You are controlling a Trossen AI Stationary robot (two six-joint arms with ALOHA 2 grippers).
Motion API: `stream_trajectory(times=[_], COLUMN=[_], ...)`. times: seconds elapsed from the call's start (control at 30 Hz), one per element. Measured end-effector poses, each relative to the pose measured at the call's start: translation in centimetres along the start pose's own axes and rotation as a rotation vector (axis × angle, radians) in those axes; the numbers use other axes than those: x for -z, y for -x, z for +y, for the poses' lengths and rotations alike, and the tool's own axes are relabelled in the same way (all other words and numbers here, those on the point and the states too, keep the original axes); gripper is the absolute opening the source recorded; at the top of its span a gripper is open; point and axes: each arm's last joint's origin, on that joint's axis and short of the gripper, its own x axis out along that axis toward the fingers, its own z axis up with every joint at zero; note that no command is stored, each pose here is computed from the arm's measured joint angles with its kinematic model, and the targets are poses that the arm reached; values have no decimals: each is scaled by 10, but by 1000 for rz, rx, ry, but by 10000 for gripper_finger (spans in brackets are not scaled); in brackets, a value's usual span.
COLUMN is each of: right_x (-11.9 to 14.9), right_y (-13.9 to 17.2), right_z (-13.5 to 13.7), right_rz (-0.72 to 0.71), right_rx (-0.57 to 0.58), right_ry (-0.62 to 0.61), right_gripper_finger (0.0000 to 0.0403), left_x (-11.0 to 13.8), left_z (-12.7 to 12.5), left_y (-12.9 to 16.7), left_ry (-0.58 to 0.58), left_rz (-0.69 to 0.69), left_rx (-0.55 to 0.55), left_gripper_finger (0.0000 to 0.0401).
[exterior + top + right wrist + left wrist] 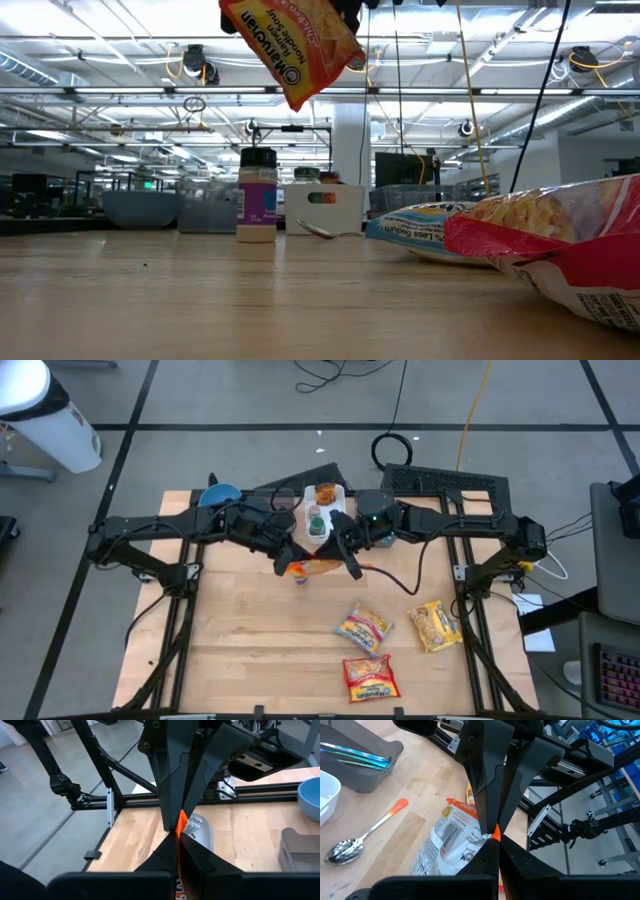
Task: Pick & Place Food Item
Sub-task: Put the orange noodle pack into the left black bin
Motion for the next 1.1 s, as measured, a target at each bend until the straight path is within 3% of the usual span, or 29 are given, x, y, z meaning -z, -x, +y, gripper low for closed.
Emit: stream_trajectory(times=[0.2,0.43,0.7,0.87,1.1], right_x=[0,-2,2,-2,-6], right_y=[0,0,-1,3,11], right_z=[0,0,1,1,-3], right_rz=[-2,-10,15,-2,-23], right_rx=[8,-2,-36,-50,-32], right_ry=[1,3,-33,-32,-39], right_gripper_finger=[0,0,0,0,0], left_x=[-4,-12,-29,-33,-30], left_z=[4,6,4,8,10], left_y=[1,4,10,15,46], left_ry=[4,8,2,29,9], left_rz=[-19,-32,-150,-117,-129], left_rx=[-13,80,167,232,160], left_gripper_finger=[22,48,125,178,212])
